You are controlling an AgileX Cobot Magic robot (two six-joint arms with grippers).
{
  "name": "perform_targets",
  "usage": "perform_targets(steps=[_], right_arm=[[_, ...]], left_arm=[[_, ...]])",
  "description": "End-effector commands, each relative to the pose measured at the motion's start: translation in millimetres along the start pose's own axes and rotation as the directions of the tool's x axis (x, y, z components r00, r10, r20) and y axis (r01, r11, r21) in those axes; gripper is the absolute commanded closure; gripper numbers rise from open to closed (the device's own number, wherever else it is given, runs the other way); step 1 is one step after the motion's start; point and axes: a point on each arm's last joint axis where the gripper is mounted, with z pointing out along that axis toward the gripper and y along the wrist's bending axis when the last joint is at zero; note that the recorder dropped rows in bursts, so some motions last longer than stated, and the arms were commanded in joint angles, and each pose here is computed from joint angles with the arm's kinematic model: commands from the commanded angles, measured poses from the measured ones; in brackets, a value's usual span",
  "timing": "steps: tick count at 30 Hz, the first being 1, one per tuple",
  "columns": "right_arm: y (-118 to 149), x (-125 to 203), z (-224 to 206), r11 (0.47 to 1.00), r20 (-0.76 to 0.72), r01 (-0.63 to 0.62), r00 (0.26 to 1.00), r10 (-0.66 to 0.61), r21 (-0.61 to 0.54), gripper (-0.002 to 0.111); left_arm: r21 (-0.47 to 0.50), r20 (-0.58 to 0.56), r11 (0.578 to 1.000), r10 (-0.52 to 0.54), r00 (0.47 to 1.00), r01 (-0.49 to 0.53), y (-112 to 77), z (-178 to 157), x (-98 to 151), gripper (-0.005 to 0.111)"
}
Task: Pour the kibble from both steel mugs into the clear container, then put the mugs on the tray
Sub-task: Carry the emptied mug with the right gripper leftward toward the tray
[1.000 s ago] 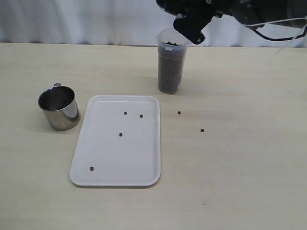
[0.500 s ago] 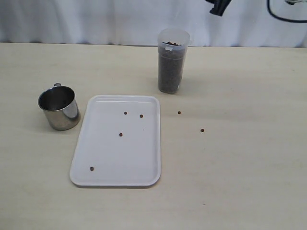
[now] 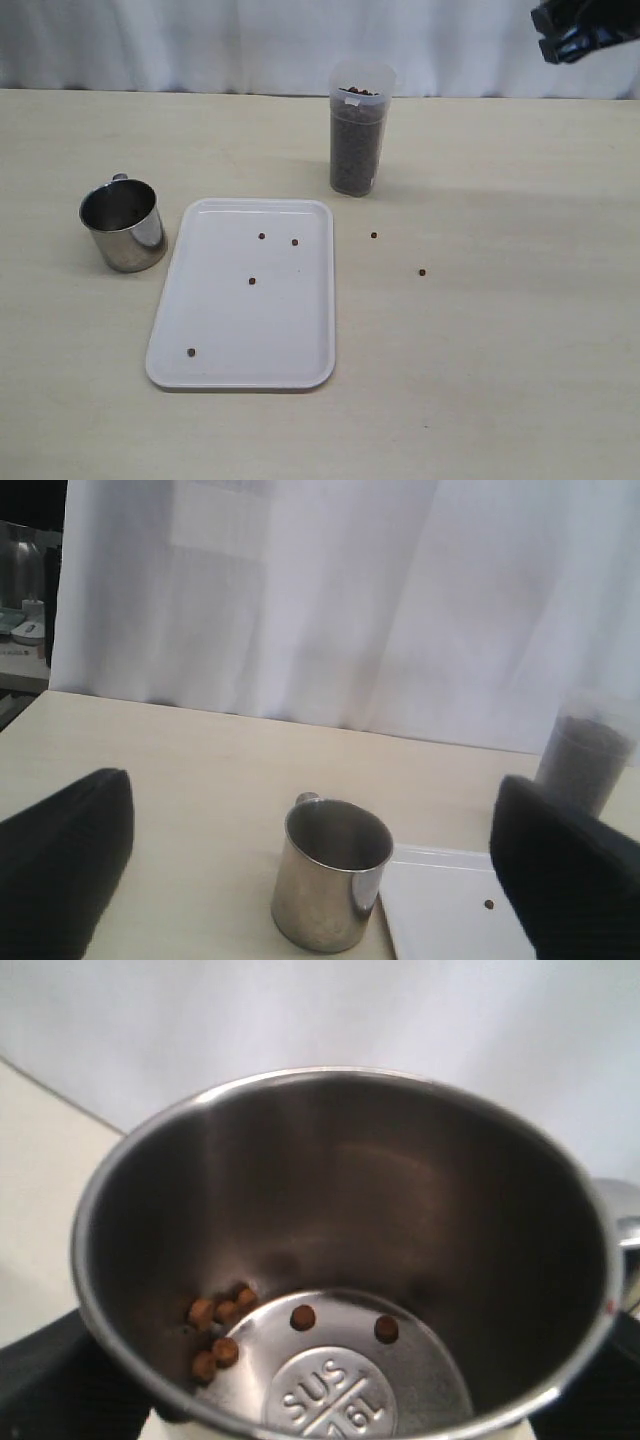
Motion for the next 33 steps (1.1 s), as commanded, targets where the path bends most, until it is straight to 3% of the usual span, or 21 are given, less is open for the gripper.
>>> perform_targets(steps=[1,9,15,21,26,33], right_arm=[[19,29,-14,0.993,-0.069,-0.106,0.992,0.102,-0.057,0.103],[64,90,-23,0.958,-0.257,-0.237,0.947,0.192,-0.159,0.103],[91,94,-30,0.855,-0.268,-0.386,0.914,0.305,-0.347,0.103],[107,107,-38,0.816,-0.268,-0.422,0.903,0.337,-0.396,0.103],[125,103,-45,0.76,-0.183,-0.388,0.921,0.344,-0.522,0.103],[170,83,-44,0.707,-0.12,-0.217,0.975,0.186,-0.673,0.103]], left_arm=[[0.002,0.008,1.0,-0.002,1.0,0.002,0.0,0,0,0.01],[0.002,0.008,1.0,-0.002,1.0,0.002,0.0,0,0,0.01],[0.002,0.008,1.0,-0.002,1.0,0.002,0.0,0,0,0.01],[0.002,0.008,1.0,-0.002,1.0,0.002,0.0,0,0,0.01],[0.002,0.008,1.0,-0.002,1.0,0.002,0.0,0,0,0.01],[0.002,0.008,1.0,-0.002,1.0,0.002,0.0,0,0,0.01]])
